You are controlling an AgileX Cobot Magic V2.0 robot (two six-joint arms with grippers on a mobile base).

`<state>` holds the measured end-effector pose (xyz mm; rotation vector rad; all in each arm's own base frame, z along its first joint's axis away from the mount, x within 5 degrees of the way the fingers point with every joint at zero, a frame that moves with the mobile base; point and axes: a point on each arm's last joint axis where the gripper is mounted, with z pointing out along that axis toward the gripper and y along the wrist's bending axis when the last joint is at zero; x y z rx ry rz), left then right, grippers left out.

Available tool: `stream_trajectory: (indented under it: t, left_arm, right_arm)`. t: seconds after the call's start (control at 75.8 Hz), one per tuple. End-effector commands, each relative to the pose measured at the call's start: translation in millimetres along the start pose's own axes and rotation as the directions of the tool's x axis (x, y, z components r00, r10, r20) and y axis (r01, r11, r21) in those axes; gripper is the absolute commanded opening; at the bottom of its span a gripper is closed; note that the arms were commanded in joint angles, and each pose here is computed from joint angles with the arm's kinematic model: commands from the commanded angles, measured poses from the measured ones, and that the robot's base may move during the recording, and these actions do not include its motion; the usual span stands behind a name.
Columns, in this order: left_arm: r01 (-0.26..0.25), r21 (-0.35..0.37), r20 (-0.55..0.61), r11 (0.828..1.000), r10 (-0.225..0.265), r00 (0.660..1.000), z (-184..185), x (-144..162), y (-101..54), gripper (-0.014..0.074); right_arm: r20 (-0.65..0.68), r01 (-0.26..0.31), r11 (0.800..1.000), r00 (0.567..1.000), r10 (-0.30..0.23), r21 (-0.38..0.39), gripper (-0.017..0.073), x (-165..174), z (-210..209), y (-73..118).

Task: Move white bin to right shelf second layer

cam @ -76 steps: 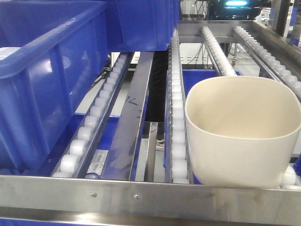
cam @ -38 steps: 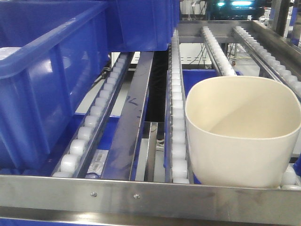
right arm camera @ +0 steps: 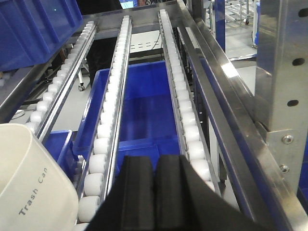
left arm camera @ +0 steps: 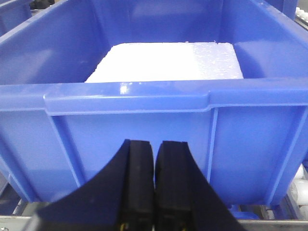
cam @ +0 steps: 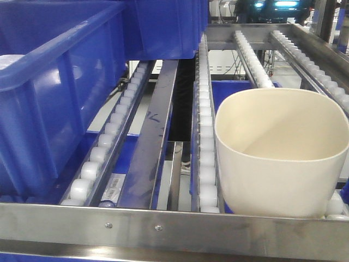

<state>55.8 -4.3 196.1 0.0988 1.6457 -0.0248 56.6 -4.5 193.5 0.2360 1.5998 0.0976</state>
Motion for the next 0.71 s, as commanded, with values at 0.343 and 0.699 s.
stream_trajectory:
  t: [0.343, 0.699]
  left_arm:
    - [0.005, 0.000, 0.065, 1.000, -0.005, 0.998, 1.0, 3.7, -0.3, 0.0085]
    - [0.005, 0.000, 0.065, 1.000, -0.005, 0.998, 1.0, 3.7, -0.3, 0.0085]
  right_arm:
    - [0.134, 0.022, 1.000, 0.991, -0.020, -0.015, 0.0053, -15.1, -3.3, 2.4]
    - [0.134, 0.022, 1.000, 0.991, -0.020, -0.015, 0.0053, -15.1, -3.3, 2.4]
